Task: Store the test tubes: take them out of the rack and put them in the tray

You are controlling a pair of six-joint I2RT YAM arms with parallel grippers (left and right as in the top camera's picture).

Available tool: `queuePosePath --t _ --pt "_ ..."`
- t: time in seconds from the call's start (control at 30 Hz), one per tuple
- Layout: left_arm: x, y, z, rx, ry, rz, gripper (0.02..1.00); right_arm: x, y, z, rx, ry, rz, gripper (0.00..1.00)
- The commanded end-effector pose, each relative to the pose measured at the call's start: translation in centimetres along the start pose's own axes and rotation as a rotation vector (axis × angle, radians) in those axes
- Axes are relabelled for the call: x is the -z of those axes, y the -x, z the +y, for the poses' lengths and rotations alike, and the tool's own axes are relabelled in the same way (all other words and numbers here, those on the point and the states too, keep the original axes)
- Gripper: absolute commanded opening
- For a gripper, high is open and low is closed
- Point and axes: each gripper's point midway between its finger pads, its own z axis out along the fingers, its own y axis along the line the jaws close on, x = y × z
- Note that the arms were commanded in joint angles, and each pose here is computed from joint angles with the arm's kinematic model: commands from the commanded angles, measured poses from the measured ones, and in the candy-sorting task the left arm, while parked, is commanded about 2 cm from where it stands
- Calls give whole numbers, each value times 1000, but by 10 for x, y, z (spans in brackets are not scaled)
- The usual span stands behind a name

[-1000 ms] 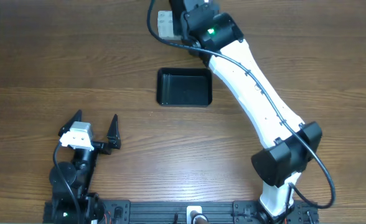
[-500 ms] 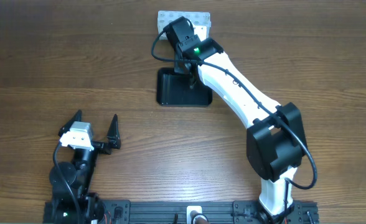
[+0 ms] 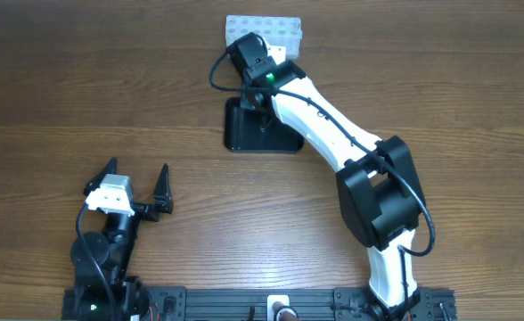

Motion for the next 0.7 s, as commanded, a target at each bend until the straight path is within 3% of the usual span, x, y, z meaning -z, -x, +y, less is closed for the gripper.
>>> queuePosePath --t 0.03,0.7 --pt "0 -1 -2 -15 -10 -2 1000 -11 -14 7 -2 -2 25 51" --pt "0 -1 -2 -15 -10 -2 1000 -31 -29 15 21 -9 54 130"
